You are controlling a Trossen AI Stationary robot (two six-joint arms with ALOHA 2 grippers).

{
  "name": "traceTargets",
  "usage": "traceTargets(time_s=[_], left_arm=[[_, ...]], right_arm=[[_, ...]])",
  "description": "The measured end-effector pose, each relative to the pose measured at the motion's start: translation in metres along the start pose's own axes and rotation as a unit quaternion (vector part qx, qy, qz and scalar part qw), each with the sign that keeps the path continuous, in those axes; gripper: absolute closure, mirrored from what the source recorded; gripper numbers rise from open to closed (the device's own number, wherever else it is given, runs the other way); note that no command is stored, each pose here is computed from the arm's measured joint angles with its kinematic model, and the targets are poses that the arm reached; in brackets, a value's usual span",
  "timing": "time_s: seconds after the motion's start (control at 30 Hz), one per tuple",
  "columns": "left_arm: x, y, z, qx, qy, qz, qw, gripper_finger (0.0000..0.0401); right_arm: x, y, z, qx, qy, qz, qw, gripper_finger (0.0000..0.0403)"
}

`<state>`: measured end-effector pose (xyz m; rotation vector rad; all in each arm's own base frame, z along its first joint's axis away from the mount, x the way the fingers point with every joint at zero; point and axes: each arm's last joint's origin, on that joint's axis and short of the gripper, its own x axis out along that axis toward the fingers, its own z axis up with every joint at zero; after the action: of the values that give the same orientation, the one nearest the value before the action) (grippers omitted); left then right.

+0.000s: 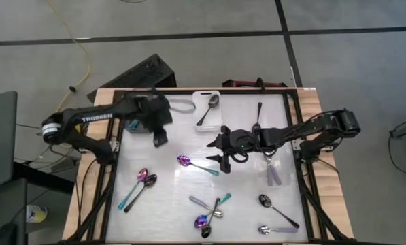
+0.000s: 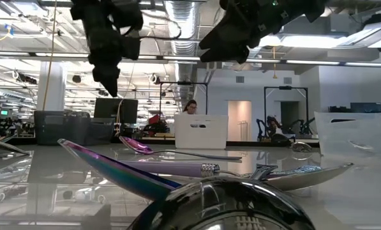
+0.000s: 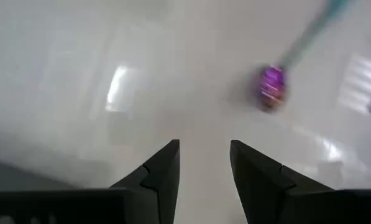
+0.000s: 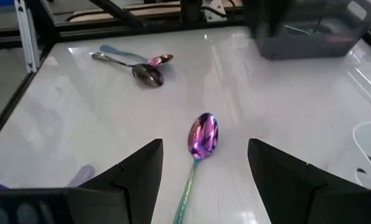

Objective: Sort silverware by color (type)
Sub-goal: Put the black spoon into the white bin

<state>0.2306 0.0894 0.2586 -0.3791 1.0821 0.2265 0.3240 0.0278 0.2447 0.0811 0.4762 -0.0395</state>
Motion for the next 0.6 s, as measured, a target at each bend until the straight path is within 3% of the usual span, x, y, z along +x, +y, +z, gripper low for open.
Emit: traceTargets(time_s=[0.17, 0.33, 0.6], left_arm=[[0.006, -0.055, -0.021, 0.012, 0.072, -0.030, 0.997, 0.0276], [0.006, -0.101, -0.049, 0.005, 0.126, -0.013, 0.992, 0.0276], [-0.002, -0.161, -0.093, -0.077, 0.108, 0.017, 0.991, 0.0276]], right_arm=[[0.000, 0.003, -0.004, -0.005, 0.020, 0.003, 1.000, 0.0143], [-0.002, 0.012, -0.009, -0.031, 0.036, 0.014, 0.999, 0.0143], [-0.005, 0.031, -0.012, -0.092, 0.040, 0.043, 0.994, 0.0143]])
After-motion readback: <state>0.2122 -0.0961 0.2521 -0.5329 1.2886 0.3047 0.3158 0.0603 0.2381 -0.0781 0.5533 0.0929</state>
